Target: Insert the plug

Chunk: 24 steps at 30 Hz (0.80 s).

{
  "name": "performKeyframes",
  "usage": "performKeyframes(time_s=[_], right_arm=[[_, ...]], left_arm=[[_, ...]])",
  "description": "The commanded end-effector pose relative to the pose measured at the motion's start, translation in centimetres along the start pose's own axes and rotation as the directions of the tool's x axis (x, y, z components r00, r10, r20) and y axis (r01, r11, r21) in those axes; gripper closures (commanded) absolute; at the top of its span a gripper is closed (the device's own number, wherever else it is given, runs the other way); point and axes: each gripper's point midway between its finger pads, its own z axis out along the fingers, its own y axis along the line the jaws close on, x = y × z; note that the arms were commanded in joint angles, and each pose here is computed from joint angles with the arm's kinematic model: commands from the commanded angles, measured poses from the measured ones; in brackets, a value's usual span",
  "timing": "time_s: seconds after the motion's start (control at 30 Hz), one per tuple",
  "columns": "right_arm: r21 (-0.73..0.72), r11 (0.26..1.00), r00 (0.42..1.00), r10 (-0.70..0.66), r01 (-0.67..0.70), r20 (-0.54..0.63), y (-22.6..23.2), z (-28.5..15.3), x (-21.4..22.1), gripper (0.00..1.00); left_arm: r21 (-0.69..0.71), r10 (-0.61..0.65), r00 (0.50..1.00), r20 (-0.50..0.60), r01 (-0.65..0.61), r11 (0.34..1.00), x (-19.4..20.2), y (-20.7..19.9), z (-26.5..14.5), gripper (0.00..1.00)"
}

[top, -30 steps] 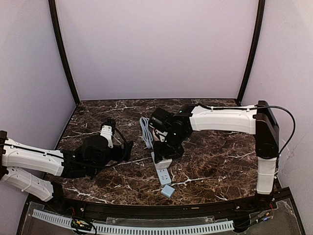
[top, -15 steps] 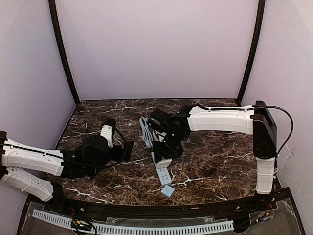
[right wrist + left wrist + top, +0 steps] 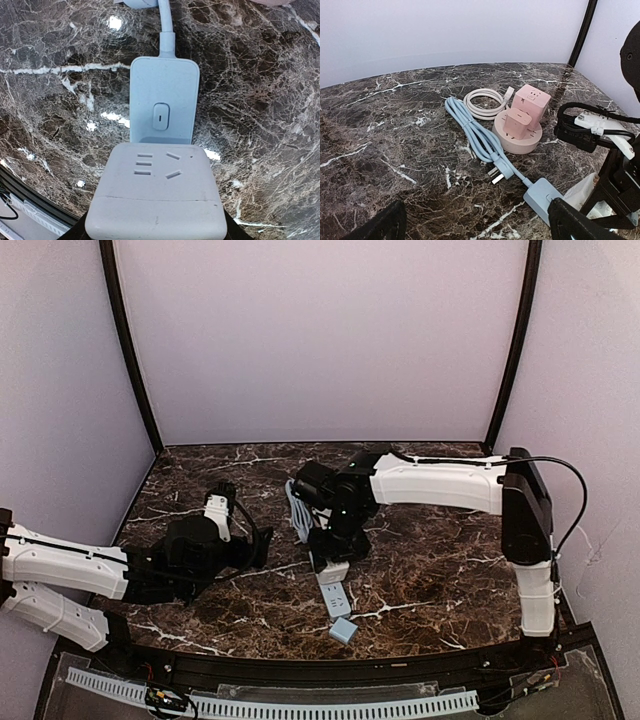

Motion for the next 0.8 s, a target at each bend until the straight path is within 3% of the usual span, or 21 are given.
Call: performKeyframes(time_s=[0.0, 0.77], right_arm=[[0.127, 0.992, 0.999, 0.006, 0.001, -0.049, -2.1, 3.4, 0.7, 1.0], [0.223, 0.975, 0.995, 0.011, 0.011, -0.099, -2.9, 7.3, 1.0, 1.0]], left_arm=[[-0.005, -0.005, 1.0, -0.002, 0.005, 1.0, 0.3, 0.5, -0.2, 0.02], [0.007, -0.009, 1.0, -0.011, 0.009, 1.0, 0.4, 0.3, -0.2, 0.02]])
